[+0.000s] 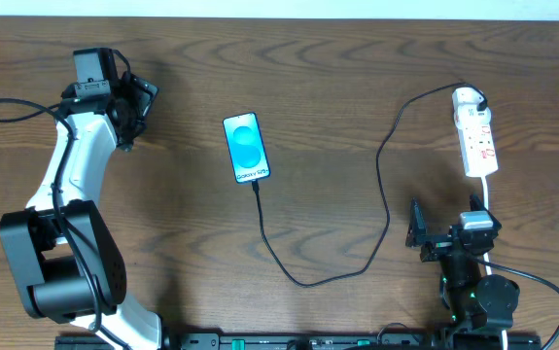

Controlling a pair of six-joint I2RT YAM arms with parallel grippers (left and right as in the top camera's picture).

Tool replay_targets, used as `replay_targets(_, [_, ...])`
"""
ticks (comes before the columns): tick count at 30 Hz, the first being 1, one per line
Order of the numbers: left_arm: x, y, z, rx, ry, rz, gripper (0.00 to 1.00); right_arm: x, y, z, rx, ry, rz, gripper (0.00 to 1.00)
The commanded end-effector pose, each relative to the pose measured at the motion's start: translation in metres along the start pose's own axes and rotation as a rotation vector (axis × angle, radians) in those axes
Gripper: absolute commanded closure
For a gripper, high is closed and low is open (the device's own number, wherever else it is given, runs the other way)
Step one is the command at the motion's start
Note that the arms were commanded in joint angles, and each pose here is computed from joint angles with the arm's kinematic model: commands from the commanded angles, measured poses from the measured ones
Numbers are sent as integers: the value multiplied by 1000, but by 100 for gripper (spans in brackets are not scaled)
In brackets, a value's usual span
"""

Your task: Plug charger to phone and switch on socket

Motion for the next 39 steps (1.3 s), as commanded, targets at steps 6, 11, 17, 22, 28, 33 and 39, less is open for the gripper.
replay_targets(6, [-1,0,4,16,-24,6,8,0,1,0,17,-7,8,1])
replay_targets(11, [-1,0,4,16,-24,6,8,0,1,0,16,-7,8,1])
replay_targets(17, [-1,1,6,19,-36,15,8,0,1,0,16,-7,7,1])
replay_targets(22, [-1,4,7,15,-35,27,8,0,1,0,16,-7,7,1])
replay_targets(28, [-20,19,24,27,-142,108,8,0,1,0,17,-7,8,1])
replay_targets(33, [-64,24,27,222,-222,74,8,0,1,0,17,-7,8,1])
replay_targets(39, [-104,40,8,421,-273,-99,8,0,1,0,17,-7,8,1])
Point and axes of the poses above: each gripper's point midway between its finger pads, its own x axis out along the fingers, its own y axis along the line the jaws close on, z = x × y, the point moved 4 cm from there along -x, back along the fingers, and after that the axes turned 13 degrees about -x, right-handed, at the moved point
